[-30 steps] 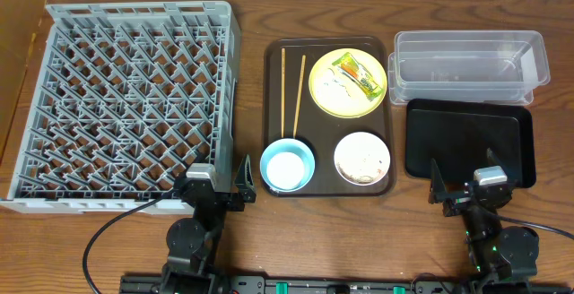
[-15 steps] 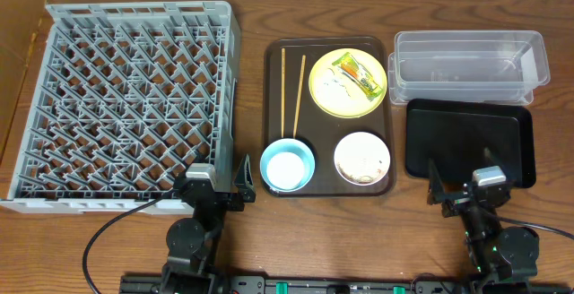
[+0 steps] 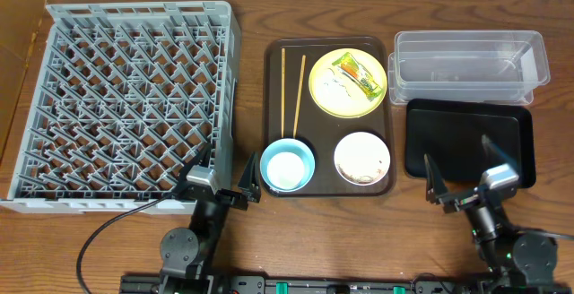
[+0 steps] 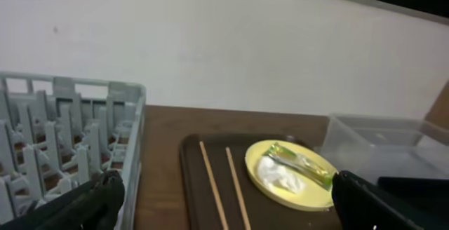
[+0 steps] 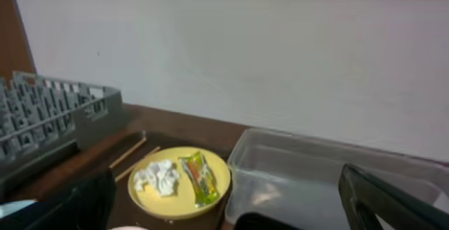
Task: Sort waste into correct bins and load items into the dishwasher
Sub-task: 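Reach right gripper to yellow plate and grasp the white tissue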
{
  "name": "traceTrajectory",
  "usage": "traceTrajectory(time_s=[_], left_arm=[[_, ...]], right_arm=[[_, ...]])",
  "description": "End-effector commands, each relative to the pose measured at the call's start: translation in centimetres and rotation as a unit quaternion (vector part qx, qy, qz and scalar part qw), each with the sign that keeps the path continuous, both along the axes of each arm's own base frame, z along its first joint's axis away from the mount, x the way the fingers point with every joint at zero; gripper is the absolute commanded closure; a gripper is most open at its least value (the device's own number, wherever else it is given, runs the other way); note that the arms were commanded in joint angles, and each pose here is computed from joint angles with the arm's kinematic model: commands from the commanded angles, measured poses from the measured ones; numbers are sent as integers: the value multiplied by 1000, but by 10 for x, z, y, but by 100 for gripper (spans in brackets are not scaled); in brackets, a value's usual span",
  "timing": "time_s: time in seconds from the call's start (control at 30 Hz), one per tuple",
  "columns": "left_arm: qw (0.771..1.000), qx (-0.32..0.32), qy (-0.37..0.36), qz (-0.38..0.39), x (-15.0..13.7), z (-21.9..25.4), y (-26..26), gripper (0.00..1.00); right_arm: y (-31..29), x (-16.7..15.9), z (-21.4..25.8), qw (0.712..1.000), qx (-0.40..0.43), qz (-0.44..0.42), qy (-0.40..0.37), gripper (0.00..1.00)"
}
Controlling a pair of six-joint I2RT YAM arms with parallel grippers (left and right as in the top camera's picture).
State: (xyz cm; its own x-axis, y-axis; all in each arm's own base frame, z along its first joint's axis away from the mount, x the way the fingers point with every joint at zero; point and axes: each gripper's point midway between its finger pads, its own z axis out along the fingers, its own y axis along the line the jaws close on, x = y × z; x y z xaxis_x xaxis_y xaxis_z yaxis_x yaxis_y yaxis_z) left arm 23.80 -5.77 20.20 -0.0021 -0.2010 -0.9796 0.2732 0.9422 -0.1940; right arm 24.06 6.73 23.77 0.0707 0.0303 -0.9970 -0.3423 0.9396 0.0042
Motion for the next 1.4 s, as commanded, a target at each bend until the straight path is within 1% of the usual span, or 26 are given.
traceTrajectory(time_s=[0.0,0.13,0.17,0.27,0.33,0.4,0.47,0.57,0.67,0.8,0.87,0.9,1.0,1.1,1.13,1.23,1.27,1.3,1.37], left_arm=[[1000,-4,-21,-12,-9,47,-3,5],[999,5,37,-12,-10,71,-3,5],[997,11,75,-12,-7,80,-3,5],[989,21,145,-13,0,86,-4,5],[979,29,203,-17,4,88,-7,5],[971,30,233,-34,6,90,-13,5],[961,25,265,-71,7,97,-26,5],[951,19,290,-104,11,106,-38,5],[949,20,298,-104,17,105,-39,5],[948,19,300,-104,17,104,-39,5],[948,20,301,-104,17,103,-39,5],[946,20,306,-104,15,101,-39,5],[944,20,311,-104,15,99,-39,5],[944,20,313,-104,16,98,-39,5],[944,20,314,-104,16,98,-39,5],[943,21,316,-103,16,97,-39,5],[943,21,316,-103,16,97,-39,4],[943,21,316,-103,16,97,-39,5],[943,21,316,-103,16,97,-39,5]], right_arm=[[3,11,35,1000,11,6,25,1],[17,38,47,992,2,39,121,1],[23,51,50,984,0,54,171,1],[29,71,48,962,-3,61,266,1],[31,83,42,942,-5,61,330,1],[33,90,40,931,-5,66,358,1],[46,101,38,921,16,98,377,1],[72,94,30,885,81,165,428,1],[88,96,27,867,103,214,438,1],[104,95,7,855,84,214,465,1],[112,95,-8,854,57,196,478,1],[117,97,-22,859,21,163,485,1],[119,107,-44,870,-53,86,482,1],[128,122,-52,871,-81,64,480,1],[132,128,-53,871,-83,65,480,4],[144,156,-65,876,-86,69,470,23],[148,167,-70,880,-90,72,461,27],[151,176,-76,883,-93,75,454,28],[160,188,-90,886,-97,89,444,27]])
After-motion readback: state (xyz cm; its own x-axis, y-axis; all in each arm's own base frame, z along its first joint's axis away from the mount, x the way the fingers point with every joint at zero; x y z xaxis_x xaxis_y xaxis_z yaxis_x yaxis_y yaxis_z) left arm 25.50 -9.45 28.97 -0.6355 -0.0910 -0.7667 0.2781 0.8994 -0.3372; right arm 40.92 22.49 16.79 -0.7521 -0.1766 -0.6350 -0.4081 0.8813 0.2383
